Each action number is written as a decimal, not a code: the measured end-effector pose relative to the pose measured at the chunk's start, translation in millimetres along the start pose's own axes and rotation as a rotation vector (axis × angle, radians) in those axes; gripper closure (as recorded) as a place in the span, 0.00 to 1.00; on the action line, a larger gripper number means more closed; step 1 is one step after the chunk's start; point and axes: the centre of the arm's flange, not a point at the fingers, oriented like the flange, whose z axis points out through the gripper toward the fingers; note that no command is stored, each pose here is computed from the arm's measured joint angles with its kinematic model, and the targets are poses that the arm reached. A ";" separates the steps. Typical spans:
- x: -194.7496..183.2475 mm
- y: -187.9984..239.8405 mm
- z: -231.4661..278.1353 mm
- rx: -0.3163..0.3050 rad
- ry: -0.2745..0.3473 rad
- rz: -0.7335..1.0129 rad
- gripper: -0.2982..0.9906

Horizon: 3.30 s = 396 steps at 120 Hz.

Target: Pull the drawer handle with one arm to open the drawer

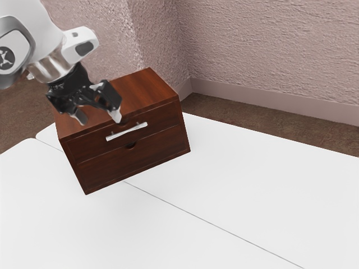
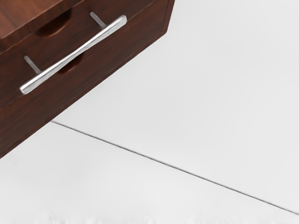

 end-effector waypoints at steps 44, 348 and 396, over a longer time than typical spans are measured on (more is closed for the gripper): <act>15.6 -15.7 41.7 0.089 -0.157 -0.631 0.23; 80.8 -7.7 151.6 0.193 -0.005 0.782 0.24; 85.0 -20.9 156.4 0.192 -0.003 0.814 0.30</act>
